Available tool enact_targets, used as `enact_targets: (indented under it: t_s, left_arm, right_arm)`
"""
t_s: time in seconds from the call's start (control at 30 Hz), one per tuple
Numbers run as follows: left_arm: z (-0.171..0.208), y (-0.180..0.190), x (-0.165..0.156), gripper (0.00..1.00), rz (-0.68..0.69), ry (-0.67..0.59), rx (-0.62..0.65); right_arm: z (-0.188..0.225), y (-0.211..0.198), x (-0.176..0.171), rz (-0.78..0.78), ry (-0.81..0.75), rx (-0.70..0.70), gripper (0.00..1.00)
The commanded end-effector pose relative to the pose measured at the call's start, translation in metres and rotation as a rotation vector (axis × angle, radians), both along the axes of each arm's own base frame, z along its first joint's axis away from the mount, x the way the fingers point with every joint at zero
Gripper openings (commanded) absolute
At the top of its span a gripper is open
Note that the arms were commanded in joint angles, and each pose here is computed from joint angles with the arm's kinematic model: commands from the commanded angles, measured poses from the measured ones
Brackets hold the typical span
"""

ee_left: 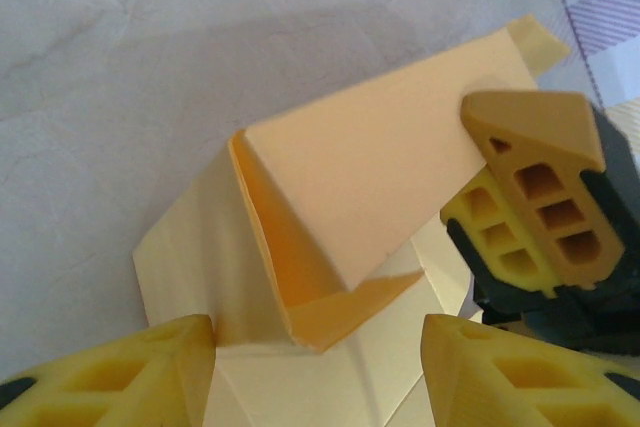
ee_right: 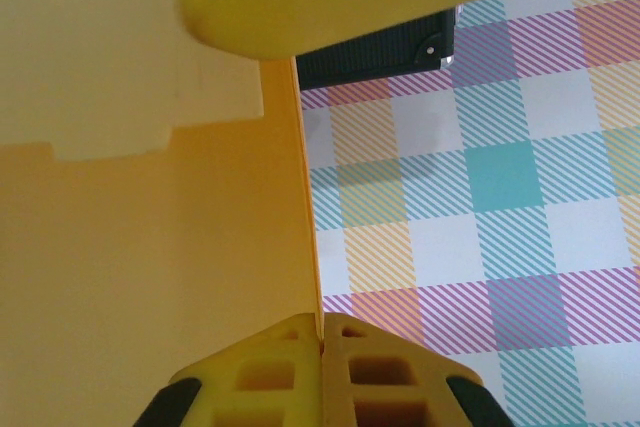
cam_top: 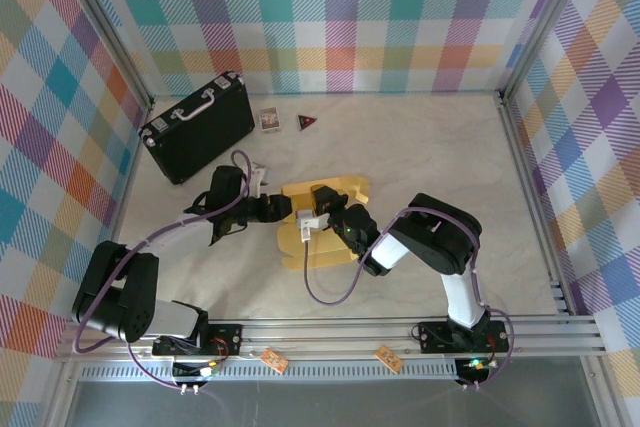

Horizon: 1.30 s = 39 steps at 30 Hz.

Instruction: Fold the paper box

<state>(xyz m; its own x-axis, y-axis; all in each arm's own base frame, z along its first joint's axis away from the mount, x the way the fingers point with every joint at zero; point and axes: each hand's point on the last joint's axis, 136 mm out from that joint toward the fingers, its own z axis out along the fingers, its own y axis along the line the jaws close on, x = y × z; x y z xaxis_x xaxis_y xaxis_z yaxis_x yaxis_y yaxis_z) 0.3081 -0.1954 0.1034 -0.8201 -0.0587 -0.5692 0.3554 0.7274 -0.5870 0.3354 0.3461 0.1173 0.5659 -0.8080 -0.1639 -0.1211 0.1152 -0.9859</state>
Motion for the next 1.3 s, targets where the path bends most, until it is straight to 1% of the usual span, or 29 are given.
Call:
enact_targets:
  t_s: [0.0, 0.1, 0.23, 0.4, 0.53, 0.57, 0.63, 0.77, 0.87, 0.93, 1.03, 1.1, 1.17, 1.27]
  left_arm:
    - [0.0, -0.007, -0.007, 0.56, -0.066, -0.023, 0.049]
    - [-0.001, -0.012, -0.011, 0.58, -0.108, -0.04, 0.084]
    - [-0.011, -0.002, -0.01, 0.58, -0.108, -0.048, 0.233]
    - [-0.014, 0.001, 0.0, 0.59, -0.112, -0.077, 0.336]
    - [-0.011, -0.003, 0.011, 0.58, -0.123, -0.132, 0.403]
    - [-0.01, -0.004, 0.014, 0.56, -0.126, -0.151, 0.421]
    - [-0.009, -0.006, 0.018, 0.5, -0.133, -0.183, 0.453]
    - [-0.003, -0.009, 0.022, 0.49, -0.129, -0.227, 0.441]
    - [-0.003, -0.012, 0.021, 0.49, -0.147, -0.237, 0.428]
    - [-0.002, -0.012, 0.022, 0.47, -0.15, -0.242, 0.432]
    - [-0.003, -0.007, 0.028, 0.35, -0.118, -0.238, 0.46]
    - [-0.003, -0.008, 0.032, 0.29, -0.117, -0.241, 0.468]
    - [-0.004, -0.007, 0.035, 0.29, -0.109, -0.242, 0.482]
    - [-0.005, -0.005, 0.042, 0.32, -0.086, -0.242, 0.498]
  right_arm:
    - [-0.011, 0.001, 0.0, 0.0, 0.044, 0.02, 0.0]
    - [-0.01, 0.0, 0.001, -0.004, 0.045, 0.022, 0.0]
    - [-0.011, 0.001, 0.001, -0.001, 0.048, 0.025, 0.0]
    - [-0.01, 0.002, 0.001, 0.001, 0.048, 0.026, 0.0]
    - [-0.012, 0.001, 0.001, 0.001, 0.049, 0.022, 0.0]
    - [-0.012, 0.001, 0.001, 0.0, 0.049, 0.021, 0.0]
    - [-0.012, 0.001, 0.001, 0.001, 0.05, 0.023, 0.0]
    - [-0.013, 0.002, 0.001, 0.002, 0.049, 0.022, 0.0]
    - [-0.014, 0.002, 0.001, 0.003, 0.052, 0.02, 0.0]
    - [-0.014, 0.002, 0.001, 0.003, 0.052, 0.019, 0.0]
    - [-0.014, 0.002, 0.001, 0.004, 0.051, 0.02, 0.0]
    - [-0.015, 0.003, 0.001, 0.005, 0.053, 0.018, 0.0]
    - [-0.015, 0.003, 0.001, 0.004, 0.052, 0.017, 0.0]
    - [-0.015, 0.002, 0.001, 0.004, 0.053, 0.017, 0.0]
